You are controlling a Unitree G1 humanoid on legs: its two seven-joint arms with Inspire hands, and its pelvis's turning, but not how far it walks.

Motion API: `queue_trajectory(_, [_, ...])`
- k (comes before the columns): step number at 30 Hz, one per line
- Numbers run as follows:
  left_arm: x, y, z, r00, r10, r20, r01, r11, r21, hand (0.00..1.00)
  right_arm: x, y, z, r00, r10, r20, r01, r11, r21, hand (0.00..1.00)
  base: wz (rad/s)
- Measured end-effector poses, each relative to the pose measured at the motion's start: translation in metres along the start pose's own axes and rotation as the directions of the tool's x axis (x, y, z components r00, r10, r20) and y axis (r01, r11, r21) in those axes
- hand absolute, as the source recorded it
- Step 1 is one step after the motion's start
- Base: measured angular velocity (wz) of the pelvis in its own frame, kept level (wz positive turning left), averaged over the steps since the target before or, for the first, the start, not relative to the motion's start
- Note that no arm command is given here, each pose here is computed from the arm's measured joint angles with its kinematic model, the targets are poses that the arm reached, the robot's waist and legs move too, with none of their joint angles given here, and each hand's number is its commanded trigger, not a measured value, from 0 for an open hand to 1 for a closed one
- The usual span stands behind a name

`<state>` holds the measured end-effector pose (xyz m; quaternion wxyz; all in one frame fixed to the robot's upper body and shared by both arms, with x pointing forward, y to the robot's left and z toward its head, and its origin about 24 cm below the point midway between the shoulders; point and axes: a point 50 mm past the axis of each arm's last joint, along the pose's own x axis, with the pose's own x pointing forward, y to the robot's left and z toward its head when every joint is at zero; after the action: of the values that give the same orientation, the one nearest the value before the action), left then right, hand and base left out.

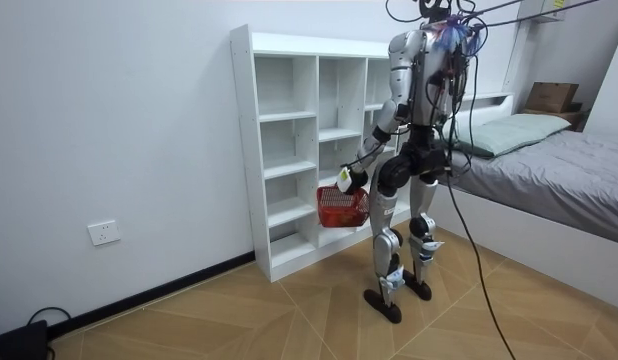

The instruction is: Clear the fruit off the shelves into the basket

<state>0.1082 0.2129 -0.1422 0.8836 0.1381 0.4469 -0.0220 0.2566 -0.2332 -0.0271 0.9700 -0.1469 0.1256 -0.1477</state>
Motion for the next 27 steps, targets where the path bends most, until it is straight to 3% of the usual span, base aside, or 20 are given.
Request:
queue_trajectory(7, [0.005, 0.004, 0.003, 1.000, 0.002, -0.013, -0.002, 1.000, -0.007, 1.00, 0.012, 0.002, -0.001, 1.000, 0.002, -0.029, -0.003, 0.998, -0.056, 0.00, 0.05])
queue_trajectory(18, [0.014, 0.008, 0.027, 0.999, 0.014, 0.035, -0.014, 1.000, 0.008, 1.00, 0.034, 0.004, 0.029, 0.999, -0.021, 0.037, 0.023, 0.998, -0.058, 0.00, 0.09])
queue_trajectory(27, [0.017, 0.009, 0.036, 0.998, 0.014, 0.058, -0.015, 1.000, 0.014, 1.00, 0.038, 0.001, 0.031, 0.997, -0.060, 0.038, 0.063, 0.996, -0.065, 0.00, 0.03])
